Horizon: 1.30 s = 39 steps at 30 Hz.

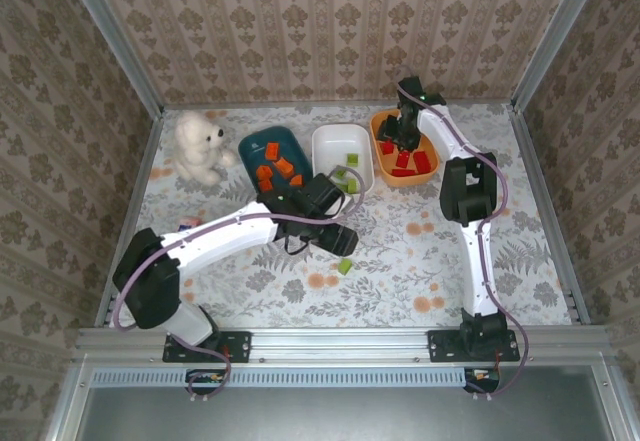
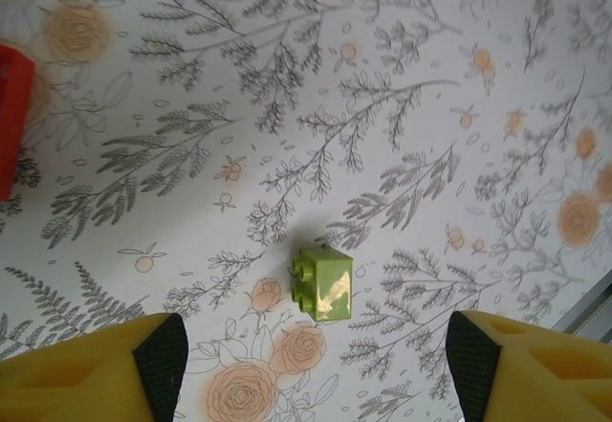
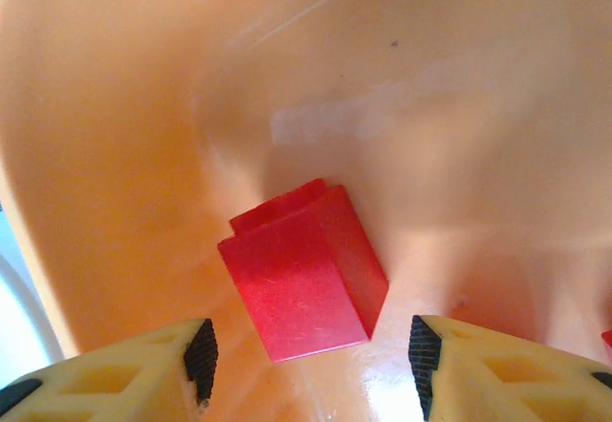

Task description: Sort the legos into containers by color

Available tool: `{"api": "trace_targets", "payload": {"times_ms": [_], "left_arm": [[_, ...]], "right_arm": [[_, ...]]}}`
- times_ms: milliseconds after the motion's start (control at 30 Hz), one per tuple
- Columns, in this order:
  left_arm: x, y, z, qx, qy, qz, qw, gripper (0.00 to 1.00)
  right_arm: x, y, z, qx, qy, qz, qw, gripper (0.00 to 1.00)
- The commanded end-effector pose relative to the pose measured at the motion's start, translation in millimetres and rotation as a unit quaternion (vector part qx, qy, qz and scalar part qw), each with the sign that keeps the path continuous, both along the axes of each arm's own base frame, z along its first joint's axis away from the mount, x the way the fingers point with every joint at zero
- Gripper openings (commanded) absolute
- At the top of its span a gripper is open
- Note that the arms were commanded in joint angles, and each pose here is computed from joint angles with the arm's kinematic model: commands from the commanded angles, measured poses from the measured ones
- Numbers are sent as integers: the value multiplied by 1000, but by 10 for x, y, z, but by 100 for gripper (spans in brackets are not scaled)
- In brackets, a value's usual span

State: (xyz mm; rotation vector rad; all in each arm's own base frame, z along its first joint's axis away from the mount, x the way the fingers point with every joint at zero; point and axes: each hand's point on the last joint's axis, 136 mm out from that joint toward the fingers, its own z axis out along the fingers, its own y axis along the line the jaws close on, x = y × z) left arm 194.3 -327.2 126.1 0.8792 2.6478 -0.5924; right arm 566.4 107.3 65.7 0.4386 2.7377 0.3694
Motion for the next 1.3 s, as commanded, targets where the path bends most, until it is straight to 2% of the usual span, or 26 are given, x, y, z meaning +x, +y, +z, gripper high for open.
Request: {"api": "trace_targets", "payload": {"times_ms": [0, 167, 300, 400, 633, 800, 933, 1033, 1133, 1267], "left_arm": [[-70, -18, -30, 33, -10, -39, 999, 76], [-214, -144, -199, 65, -8, -81, 995, 76], [-273, -152, -422, 108, 2, -83, 991, 74], [-260, -128, -540, 133, -1, -72, 989, 74], [-268, -108, -843, 175, 21, -70, 982, 75], [-252, -149, -969, 185, 22, -72, 980, 65], [-214, -186, -1013, 189, 22, -73, 979, 44], [-162, -248, -932, 174, 16, -68, 982, 27], [-67, -263, -779, 161, 7, -51, 986, 26], [132, -237, -492, 137, -3, -16, 990, 25]], "right_arm": [[-49, -12, 718, -5, -52, 5, 999, 60], [-268, -106, 1481, -1, -132, -16, 991, 58], [-722, -197, 2054, 27, -205, -50, 977, 58], [-1141, -169, 2253, 50, -238, -52, 969, 60], [-2259, -16, 2093, 100, -212, -22, 972, 61], [-2818, 61, 1918, 123, -201, -10, 972, 60], [-3026, 87, 1853, 142, -204, -3, 969, 60], [-3052, 131, 1883, 157, -209, 6, 965, 60], [-3039, 203, 1994, 172, -226, 24, 958, 60], [-3068, 425, 2159, 220, -246, 84, 940, 59]]}}
